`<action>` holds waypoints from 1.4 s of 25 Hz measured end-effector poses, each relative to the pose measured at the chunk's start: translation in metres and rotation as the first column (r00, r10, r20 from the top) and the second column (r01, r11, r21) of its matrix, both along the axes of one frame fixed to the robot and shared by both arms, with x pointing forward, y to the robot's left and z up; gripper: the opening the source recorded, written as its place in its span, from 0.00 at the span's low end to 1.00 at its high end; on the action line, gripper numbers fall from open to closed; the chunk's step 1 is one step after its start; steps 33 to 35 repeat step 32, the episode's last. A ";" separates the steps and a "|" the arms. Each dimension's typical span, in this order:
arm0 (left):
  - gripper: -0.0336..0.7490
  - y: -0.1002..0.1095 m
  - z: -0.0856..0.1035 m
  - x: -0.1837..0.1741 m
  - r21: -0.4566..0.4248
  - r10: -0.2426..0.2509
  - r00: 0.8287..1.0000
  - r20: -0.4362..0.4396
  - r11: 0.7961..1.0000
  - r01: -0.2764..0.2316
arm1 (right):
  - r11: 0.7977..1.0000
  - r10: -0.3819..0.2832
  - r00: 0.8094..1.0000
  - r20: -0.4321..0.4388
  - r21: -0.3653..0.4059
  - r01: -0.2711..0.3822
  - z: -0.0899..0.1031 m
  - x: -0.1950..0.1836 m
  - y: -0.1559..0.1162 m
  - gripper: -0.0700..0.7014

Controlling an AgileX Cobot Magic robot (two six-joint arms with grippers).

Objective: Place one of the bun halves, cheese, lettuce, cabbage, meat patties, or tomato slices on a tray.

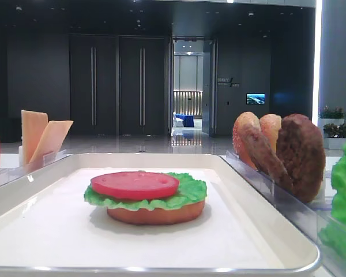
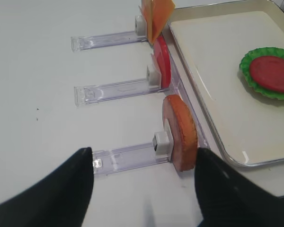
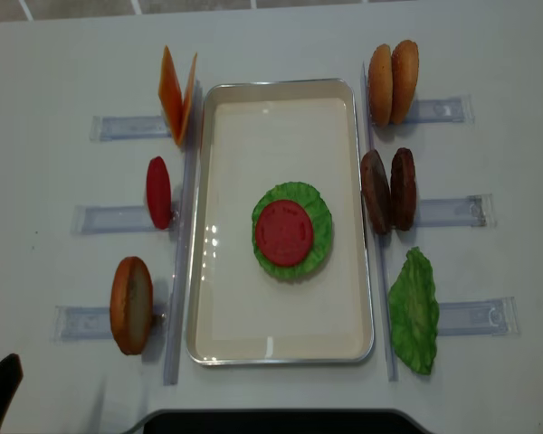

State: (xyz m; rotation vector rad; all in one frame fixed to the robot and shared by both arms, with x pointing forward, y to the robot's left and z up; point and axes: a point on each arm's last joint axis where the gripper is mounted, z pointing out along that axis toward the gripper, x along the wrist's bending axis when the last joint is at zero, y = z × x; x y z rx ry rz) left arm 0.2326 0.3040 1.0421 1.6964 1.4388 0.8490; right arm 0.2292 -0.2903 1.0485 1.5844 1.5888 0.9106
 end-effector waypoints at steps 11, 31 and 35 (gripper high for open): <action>0.68 0.000 0.000 0.000 0.000 0.016 1.000 0.000 1.000 -0.016 | 1.000 0.000 1.000 0.000 0.000 0.000 0.000 0.000 0.000 0.79; 0.56 -0.001 0.000 0.000 0.000 0.116 0.993 0.000 0.993 -0.116 | 1.000 0.000 1.000 0.000 0.000 0.000 0.000 0.000 0.000 0.79; 0.55 -0.001 0.000 0.000 0.000 0.116 0.993 0.000 0.993 -0.116 | 1.000 0.000 1.000 0.000 0.000 0.000 0.000 0.000 0.000 0.79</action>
